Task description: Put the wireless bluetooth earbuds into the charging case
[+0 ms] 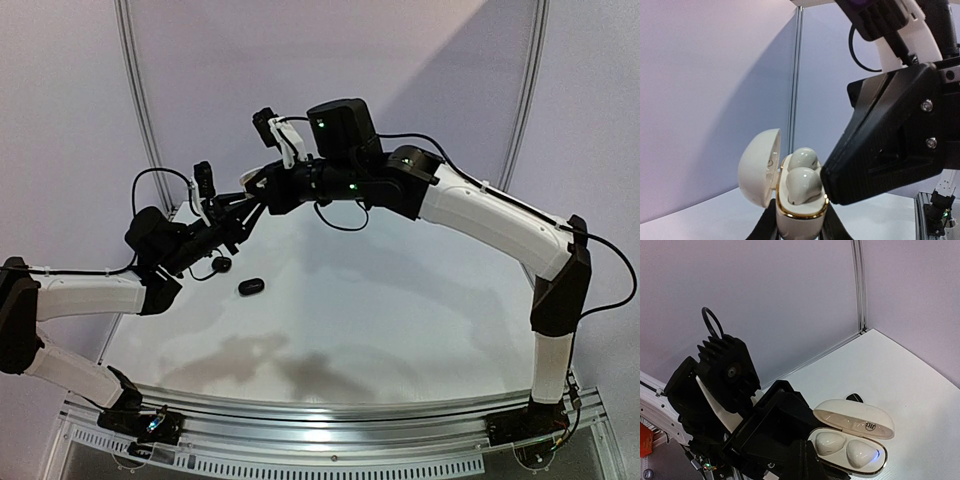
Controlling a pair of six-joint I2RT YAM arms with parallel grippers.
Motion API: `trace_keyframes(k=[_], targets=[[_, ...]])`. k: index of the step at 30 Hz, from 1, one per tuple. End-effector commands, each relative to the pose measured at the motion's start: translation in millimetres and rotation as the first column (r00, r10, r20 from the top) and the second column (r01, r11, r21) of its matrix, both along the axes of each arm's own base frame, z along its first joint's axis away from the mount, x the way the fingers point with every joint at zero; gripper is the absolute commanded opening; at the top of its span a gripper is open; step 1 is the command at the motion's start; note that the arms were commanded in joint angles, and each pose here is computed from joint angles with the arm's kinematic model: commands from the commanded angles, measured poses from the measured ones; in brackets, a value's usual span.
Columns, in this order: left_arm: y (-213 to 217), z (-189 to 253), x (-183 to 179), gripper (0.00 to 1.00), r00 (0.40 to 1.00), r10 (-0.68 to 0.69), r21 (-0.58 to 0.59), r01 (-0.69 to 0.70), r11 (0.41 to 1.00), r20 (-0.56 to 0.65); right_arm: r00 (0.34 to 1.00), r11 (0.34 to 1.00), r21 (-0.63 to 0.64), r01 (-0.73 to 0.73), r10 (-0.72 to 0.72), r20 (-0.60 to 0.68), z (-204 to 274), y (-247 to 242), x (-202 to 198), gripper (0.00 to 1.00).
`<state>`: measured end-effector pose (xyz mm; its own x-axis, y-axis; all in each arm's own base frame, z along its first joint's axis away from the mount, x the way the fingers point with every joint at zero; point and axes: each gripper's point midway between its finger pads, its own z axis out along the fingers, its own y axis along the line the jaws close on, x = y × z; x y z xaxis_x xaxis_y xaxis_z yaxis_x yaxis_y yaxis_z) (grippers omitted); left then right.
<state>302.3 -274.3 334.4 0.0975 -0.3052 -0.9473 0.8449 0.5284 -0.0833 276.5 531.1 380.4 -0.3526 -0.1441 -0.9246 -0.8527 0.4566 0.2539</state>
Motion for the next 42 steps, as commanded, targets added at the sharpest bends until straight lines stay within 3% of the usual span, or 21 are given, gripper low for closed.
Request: trace_keyframes(k=[1,7,9,11,13,15,16,17,19,21,25,28,34,42], targets=[[-1.6,3.9,-8.2,0.0,1.0,-0.019,0.003,0.019,1.0,0.017,0.999,0.999,-0.009,0.038,-0.038,0.013,2.1,-8.5,7.1,0.0],[-4.0,-7.4,-10.3,0.0,0.999,-0.017,0.067,0.014,0.998,0.049,0.998,1.0,0.018,0.013,-0.014,0.06,24.1,-11.8,4.4,0.0],[-7.2,-22.7,-12.5,0.0,0.99,-0.011,0.182,-0.015,0.983,0.14,0.997,1.0,0.026,-0.002,0.0,0.072,34.5,-14.0,0.5,0.0],[-8.9,-45.7,-11.4,0.0,0.957,-0.009,0.36,-0.1,0.928,0.29,0.997,0.999,0.04,-0.014,0.011,0.08,45.1,-17.6,-3.8,0.0],[-5.3,-77.5,-5.5,0.0,0.881,-0.053,0.557,-0.25,0.792,0.471,0.996,0.998,0.065,-0.015,0.01,0.088,60.2,-25.7,-8.4,0.0],[10.4,-110.3,9.9,0.0,0.768,-0.119,0.668,-0.457,0.587,0.63,0.995,0.996,0.09,-0.017,0.008,0.097,72.7,-32.1,-12.4,0.0],[23.1,-121.4,21.3,0.0,0.699,-0.146,0.67,-0.572,0.473,0.7,0.995,0.995,0.101,-0.018,0.008,0.099,76.8,-34.1,-14.2,0.0],[34.5,-127.4,29.6,0.0,0.639,-0.175,0.648,-0.652,0.394,0.749,0.994,0.992,0.123,-0.018,0.005,0.108,85.7,-38.5,-16.2,0.0],[51.5,-127.5,39.8,0.0,0.566,-0.206,0.602,-0.737,0.306,0.798,0.993,0.988,0.151,-0.009,-0.009,0.118,93.1,-42.8,-16.9,0.0],[57.4,-118.5,44.2,0.0,0.557,-0.191,0.589,-0.756,0.286,0.808,0.992,0.985,0.173,0.002,-0.025,0.128,100.1,-47.3,-16.9,0.0],[53.7,-117.1,34.7,0.0,0.56,-0.202,0.595,-0.743,0.307,0.804,0.991,0.987,0.158,0.021,-0.041,0.126,97.2,-49.9,-14.6,0.0],[54.9,-126.0,29.1,0.0,0.533,-0.251,0.588,-0.76,0.278,0.808,0.988,0.988,0.147,0.055,-0.074,0.132,95.5,-54.3,-10.5,0.0],[61.5,-125.4,26.8,0.0,0.36,-0.385,0.451,-0.875,0.176,0.85,0.985,0.991,0.077,0.11,-0.118,0.124,66.7,-59.8,-2.4,0.0],[54.5,-109.3,17.0,0.0,0.207,-0.478,0.332,-0.924,0.192,0.853,0.995,0.996,0.042,0.079,-0.081,0.064,18.9,-35.8,3.4,0.0]])
